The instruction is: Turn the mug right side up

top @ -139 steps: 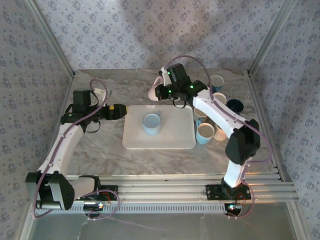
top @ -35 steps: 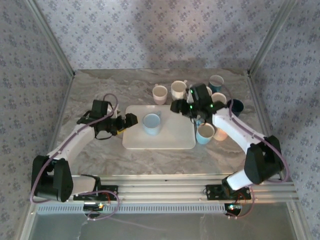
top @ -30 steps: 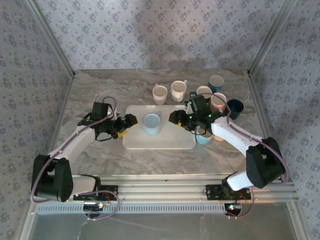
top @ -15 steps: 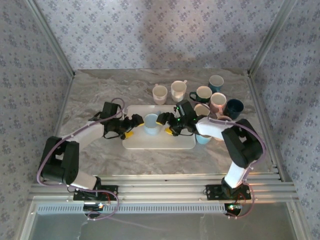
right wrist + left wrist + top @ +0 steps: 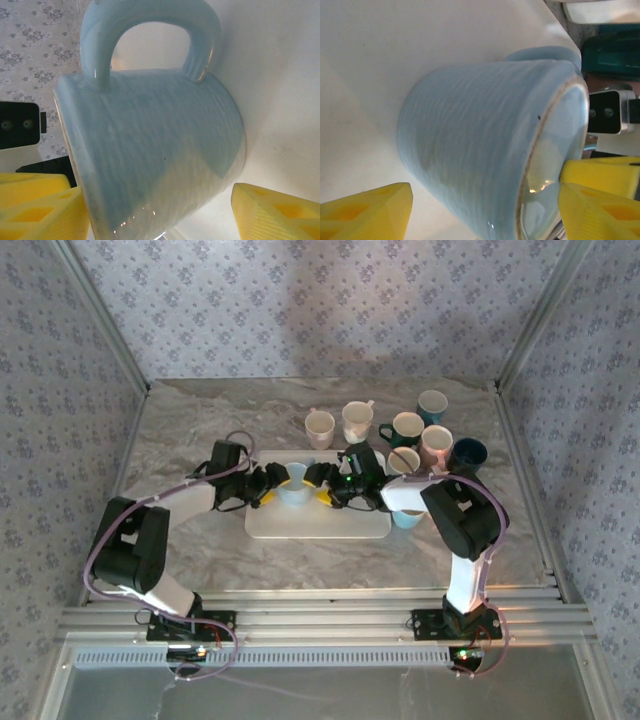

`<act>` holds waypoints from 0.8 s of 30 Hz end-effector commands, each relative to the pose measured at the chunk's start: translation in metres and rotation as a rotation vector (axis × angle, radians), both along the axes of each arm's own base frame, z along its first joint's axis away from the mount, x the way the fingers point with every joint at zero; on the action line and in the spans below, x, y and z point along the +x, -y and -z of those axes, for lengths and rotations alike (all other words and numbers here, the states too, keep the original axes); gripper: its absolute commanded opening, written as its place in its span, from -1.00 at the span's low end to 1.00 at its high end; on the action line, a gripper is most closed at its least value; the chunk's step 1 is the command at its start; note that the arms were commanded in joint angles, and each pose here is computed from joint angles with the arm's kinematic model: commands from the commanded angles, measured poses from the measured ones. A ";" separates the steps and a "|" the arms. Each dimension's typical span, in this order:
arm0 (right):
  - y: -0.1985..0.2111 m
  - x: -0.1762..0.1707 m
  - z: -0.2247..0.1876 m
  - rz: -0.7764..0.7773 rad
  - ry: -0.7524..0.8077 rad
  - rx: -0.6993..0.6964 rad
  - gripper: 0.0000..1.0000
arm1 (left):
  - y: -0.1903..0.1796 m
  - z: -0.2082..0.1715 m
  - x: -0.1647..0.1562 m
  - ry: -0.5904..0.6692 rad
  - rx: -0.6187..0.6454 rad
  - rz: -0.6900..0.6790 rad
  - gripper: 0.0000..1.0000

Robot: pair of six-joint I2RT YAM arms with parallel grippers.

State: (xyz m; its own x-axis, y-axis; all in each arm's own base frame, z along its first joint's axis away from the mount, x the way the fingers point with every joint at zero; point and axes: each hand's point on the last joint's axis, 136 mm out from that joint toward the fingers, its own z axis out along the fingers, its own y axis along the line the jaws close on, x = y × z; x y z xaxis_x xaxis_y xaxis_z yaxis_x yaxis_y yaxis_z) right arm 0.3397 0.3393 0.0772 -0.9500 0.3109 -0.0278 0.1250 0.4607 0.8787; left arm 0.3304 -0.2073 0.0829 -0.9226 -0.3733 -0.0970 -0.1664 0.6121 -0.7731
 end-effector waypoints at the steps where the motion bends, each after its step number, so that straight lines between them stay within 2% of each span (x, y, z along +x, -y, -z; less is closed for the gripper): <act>1: -0.004 0.001 0.000 0.009 0.019 0.022 0.47 | 0.009 -0.007 0.011 0.041 -0.035 0.015 0.44; 13: -0.002 0.001 -0.006 0.001 0.073 0.025 0.42 | 0.016 0.005 0.014 0.061 -0.045 0.070 -0.15; 17: 0.002 0.005 -0.016 0.014 0.105 0.005 0.44 | 0.014 0.019 0.007 0.035 -0.039 0.081 -0.27; 24: 0.028 0.009 -0.037 0.074 0.166 -0.121 0.52 | 0.007 0.032 -0.001 0.007 -0.025 0.077 -0.40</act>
State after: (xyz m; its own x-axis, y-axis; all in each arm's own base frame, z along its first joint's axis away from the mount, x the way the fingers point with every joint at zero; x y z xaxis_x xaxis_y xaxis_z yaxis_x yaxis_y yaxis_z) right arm 0.3423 0.3249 0.0999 -0.9276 0.3419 -0.1503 0.0470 0.5060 0.8612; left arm 0.3488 -0.2209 0.0823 -0.9297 -0.3267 -0.1699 -0.0502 0.5694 -0.8205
